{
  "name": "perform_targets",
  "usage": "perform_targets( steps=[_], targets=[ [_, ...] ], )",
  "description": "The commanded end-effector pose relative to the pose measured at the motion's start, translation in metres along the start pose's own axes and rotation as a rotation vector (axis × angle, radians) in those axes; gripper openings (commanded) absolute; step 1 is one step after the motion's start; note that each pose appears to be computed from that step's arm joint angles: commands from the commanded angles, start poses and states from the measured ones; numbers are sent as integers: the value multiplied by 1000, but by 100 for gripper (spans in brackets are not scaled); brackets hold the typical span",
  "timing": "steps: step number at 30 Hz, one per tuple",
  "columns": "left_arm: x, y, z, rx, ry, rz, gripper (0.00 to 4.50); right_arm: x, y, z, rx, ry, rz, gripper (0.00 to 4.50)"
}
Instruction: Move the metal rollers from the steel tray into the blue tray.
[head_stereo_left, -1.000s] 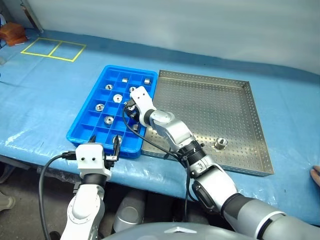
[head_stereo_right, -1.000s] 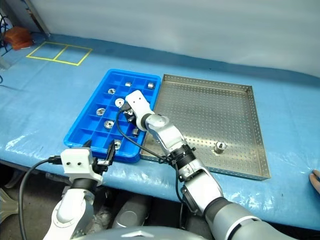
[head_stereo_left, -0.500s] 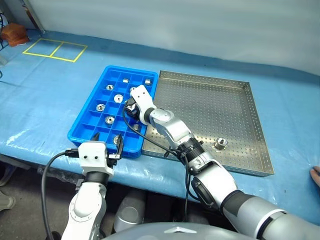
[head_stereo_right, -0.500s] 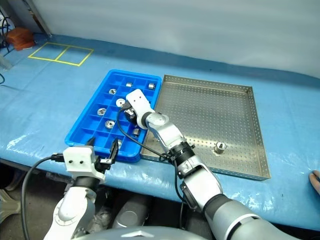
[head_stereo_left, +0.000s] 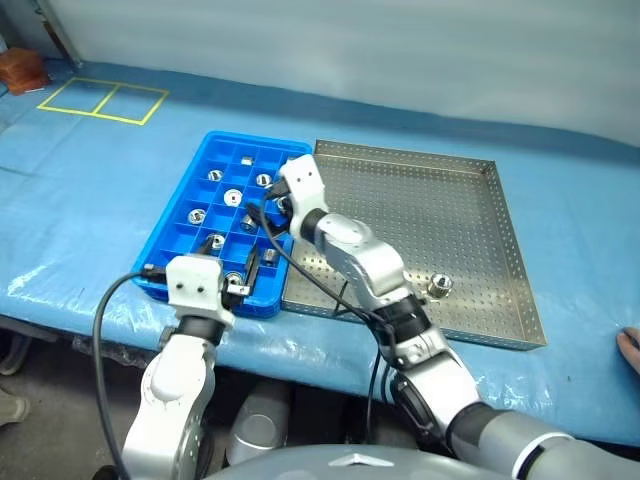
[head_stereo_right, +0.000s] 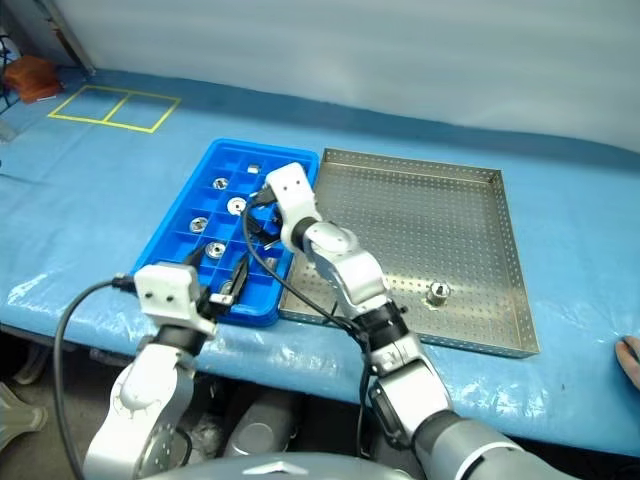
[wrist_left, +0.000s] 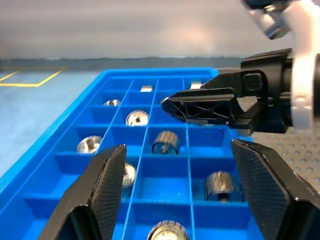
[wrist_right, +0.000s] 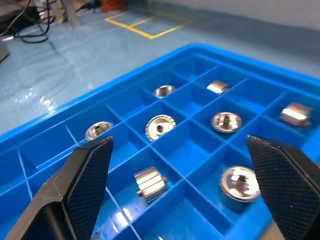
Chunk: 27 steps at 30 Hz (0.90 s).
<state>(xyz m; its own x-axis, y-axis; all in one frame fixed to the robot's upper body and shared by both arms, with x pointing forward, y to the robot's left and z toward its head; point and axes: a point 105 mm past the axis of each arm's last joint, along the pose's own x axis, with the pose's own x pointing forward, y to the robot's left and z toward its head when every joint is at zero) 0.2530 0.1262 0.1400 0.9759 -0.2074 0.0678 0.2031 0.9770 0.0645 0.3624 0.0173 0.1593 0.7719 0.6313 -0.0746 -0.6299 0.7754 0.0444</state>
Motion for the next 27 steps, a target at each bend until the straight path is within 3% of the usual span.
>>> perform_targets(
  steps=[1,8,18,27],
  targets=[
    [15,-10,5,-1,0,-130,365,-37,-33,24,-1,-80,-162,448],
    [53,-32,2,-17,72,-353,365,-97,-61,12,-31,-28,-383,448],
    [82,-108,-39,83,286,-826,365,-143,-47,-7,30,25,-477,448],
    [108,-134,-67,160,335,-874,365,-160,-25,-15,31,63,-416,448]
  ],
)
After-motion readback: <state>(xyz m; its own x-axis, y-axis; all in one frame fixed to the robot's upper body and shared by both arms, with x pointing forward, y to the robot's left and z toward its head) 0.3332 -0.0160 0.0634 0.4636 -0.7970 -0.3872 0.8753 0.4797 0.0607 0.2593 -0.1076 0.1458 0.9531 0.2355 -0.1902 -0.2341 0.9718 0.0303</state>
